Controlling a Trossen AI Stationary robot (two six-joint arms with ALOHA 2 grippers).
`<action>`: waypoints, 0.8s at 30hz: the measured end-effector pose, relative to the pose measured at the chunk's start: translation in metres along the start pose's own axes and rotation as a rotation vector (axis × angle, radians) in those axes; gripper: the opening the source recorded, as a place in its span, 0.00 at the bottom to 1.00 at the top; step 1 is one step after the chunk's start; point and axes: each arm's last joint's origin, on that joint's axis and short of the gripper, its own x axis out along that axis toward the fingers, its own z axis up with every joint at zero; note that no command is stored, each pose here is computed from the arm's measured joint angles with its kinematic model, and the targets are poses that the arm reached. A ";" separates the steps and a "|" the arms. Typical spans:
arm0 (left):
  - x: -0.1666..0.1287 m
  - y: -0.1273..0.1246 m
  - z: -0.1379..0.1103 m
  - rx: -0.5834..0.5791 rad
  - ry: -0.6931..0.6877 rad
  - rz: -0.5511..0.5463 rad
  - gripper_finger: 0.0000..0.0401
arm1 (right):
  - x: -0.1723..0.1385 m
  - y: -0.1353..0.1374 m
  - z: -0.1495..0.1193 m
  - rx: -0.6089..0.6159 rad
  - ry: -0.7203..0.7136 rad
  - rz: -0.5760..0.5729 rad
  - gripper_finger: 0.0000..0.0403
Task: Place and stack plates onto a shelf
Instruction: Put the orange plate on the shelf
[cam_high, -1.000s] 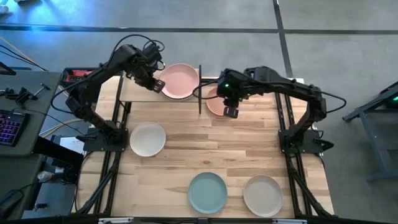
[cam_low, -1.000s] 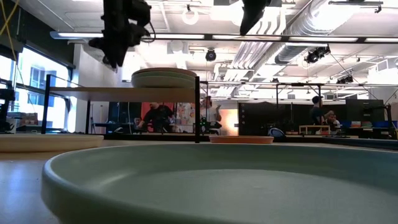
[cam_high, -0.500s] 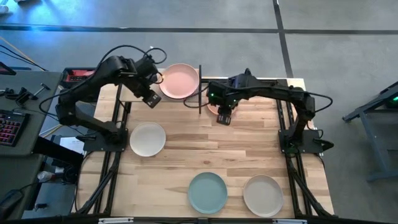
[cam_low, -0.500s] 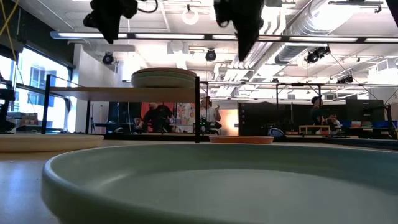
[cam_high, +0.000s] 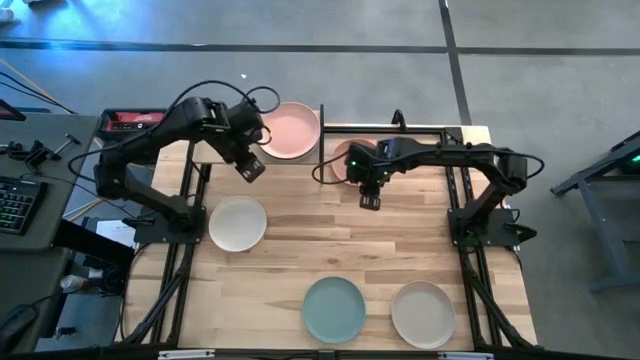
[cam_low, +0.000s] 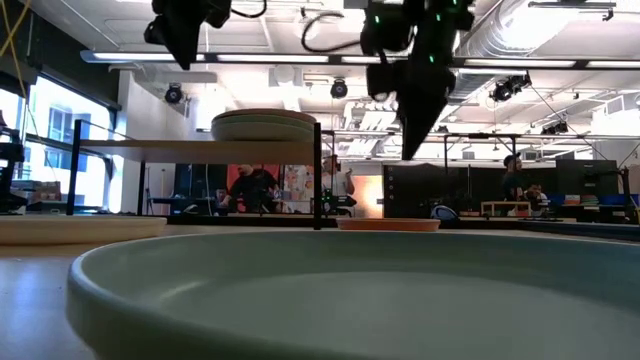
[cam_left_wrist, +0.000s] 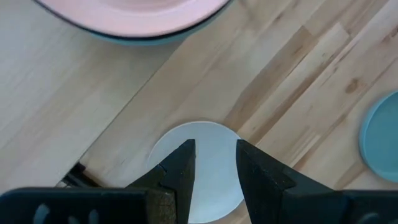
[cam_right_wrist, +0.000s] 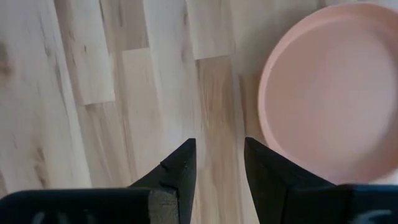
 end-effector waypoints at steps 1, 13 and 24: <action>0.001 -0.002 0.001 0.001 -0.001 -0.002 0.26 | 0.006 -0.003 -0.003 -0.011 -0.005 0.009 0.27; 0.039 -0.027 0.004 -0.090 -0.019 -0.047 0.26 | 0.052 -0.030 -0.032 -0.195 -0.038 -0.026 0.27; 0.077 -0.036 -0.004 -0.200 -0.002 -0.056 0.26 | 0.074 -0.049 -0.052 -0.260 -0.098 -0.052 0.27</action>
